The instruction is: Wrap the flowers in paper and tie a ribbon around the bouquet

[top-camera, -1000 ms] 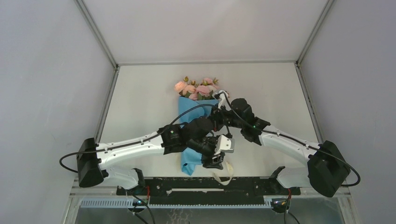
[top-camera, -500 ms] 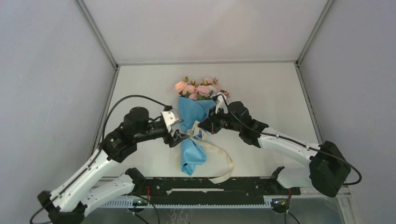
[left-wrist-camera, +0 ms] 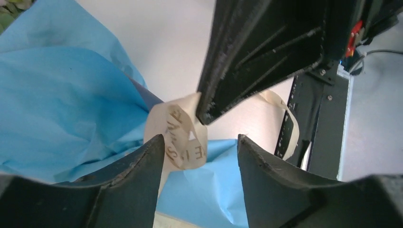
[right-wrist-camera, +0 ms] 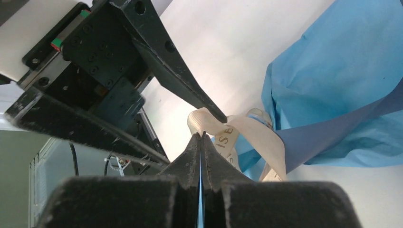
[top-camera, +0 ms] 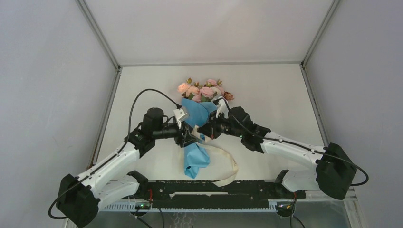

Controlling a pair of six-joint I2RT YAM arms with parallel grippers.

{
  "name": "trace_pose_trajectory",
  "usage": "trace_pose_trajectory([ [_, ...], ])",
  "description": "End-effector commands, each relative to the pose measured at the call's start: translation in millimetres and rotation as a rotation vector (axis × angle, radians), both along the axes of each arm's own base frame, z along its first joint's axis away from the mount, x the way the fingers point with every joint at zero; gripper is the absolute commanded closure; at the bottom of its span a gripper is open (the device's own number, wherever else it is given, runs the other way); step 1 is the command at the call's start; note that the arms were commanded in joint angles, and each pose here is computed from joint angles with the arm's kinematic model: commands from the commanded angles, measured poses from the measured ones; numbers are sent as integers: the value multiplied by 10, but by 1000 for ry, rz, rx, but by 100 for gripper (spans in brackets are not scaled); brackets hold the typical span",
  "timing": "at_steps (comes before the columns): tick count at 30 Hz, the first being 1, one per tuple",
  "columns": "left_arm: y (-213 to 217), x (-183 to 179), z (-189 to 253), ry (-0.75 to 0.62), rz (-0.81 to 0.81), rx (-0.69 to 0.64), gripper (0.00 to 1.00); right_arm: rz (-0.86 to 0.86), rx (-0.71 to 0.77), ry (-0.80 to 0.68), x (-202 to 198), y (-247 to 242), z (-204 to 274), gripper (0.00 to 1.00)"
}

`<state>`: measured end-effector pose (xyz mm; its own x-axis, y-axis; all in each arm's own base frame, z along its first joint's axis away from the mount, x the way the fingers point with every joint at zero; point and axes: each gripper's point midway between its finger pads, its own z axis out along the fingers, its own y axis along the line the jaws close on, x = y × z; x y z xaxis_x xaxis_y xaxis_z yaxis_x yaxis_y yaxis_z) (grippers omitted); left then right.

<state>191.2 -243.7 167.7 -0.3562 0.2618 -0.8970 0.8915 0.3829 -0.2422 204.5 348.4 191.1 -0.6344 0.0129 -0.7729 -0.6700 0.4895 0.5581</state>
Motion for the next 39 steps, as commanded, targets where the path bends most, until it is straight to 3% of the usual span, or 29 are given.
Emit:
trace_pose_trajectory([
  [1, -128, 100, 210, -41, -36, -138, 43, 4, 95, -49, 57, 133, 326, 100],
  [5, -127, 98, 105, -31, -33, -146, 46, 14, 80, -46, 57, 151, 309, 100],
  [7, -127, 107, 61, -14, -26, -147, 54, 30, 65, -52, 53, 172, 319, 100],
  [9, -141, 133, 76, -7, -16, -164, 70, 46, 50, -63, 44, 193, 314, 100],
  [11, -152, 175, 112, 5, 10, -183, 96, 60, 34, -66, 33, 207, 289, 100],
  [12, -150, 185, 124, 20, 22, -191, 99, 69, 25, -68, 21, 207, 276, 100],
  [14, -130, 160, 100, 66, 36, -198, 100, 63, -12, -82, 36, 166, 263, 99],
  [16, -70, 155, 53, 111, 75, -206, 100, 17, -82, -97, 98, 16, 229, 80],
  [20, -22, 183, 42, 81, 102, -230, 100, -72, -160, -50, 275, -283, 26, 62],
  [26, 1, 216, 51, 51, 135, -263, 100, 54, -219, -7, 189, -150, -347, 49],
  [32, 28, 151, 0, 47, 137, -287, 100, 111, -237, 44, 141, -65, -557, 57],
  [36, 32, 155, -5, 53, 146, -292, 100, 125, -246, 54, 98, -74, -579, 81],
  [39, 37, 158, -32, 62, 152, -289, 100, 143, -250, 72, 41, -88, -588, 85],
])
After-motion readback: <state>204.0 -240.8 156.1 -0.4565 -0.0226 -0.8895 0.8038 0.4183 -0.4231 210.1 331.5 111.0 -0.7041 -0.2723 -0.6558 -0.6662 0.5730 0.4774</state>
